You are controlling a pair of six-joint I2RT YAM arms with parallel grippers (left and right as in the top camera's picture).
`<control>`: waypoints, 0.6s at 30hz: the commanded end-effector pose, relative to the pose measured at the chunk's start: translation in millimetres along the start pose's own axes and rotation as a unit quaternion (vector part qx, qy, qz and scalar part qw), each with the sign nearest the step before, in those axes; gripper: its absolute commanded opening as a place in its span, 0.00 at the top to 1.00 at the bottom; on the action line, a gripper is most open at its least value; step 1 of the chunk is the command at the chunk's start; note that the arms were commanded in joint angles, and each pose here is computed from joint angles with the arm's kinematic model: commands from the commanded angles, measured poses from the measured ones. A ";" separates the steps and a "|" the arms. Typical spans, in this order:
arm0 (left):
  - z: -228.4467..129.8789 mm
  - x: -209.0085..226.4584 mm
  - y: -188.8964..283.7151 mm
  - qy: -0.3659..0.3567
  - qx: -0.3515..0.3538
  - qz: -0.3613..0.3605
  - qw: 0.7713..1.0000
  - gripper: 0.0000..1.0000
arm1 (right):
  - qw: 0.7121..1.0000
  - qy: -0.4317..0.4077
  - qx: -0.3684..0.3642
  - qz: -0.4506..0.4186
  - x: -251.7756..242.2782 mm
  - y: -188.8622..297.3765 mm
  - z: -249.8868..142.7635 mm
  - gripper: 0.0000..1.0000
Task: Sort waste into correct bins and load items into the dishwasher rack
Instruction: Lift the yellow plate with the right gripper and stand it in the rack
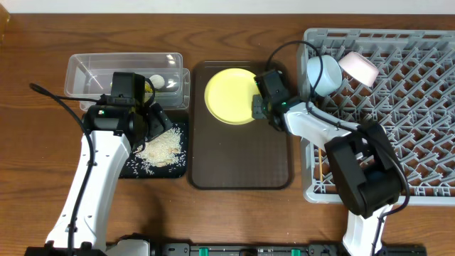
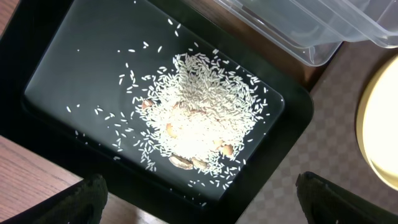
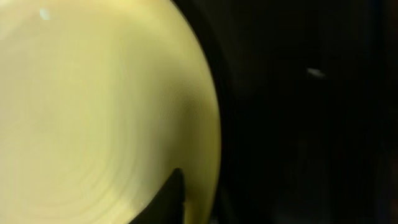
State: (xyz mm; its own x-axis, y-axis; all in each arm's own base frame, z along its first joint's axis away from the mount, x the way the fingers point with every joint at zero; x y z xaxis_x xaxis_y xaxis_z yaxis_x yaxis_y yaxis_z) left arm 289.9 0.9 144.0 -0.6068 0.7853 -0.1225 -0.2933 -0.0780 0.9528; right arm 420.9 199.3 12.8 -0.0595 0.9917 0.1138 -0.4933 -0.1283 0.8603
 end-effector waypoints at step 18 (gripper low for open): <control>3.9 2.3 3.2 0.005 -0.009 0.004 1.000 0.00 | 0.999 -0.014 0.041 0.015 -22.0 64.4 -1.1 0.99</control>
State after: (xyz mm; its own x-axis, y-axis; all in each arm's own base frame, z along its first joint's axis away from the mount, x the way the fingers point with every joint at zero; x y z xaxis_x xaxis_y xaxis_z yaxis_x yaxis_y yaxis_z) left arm 289.9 0.9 143.9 -0.6068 0.7854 -0.1225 -0.2929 -0.0776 0.9530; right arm 384.4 174.9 36.5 -0.0346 0.9898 0.1381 -0.3632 -0.1412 0.9210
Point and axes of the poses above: each gripper's point midway between its finger pads, its own y axis back along the fingers, its own x axis along the line the jaws close on, z = x × y, the point moved 1 cm from there along y, back along the fingers, and after that the axes turned 4 degrees about y, right-handed, at the moved point
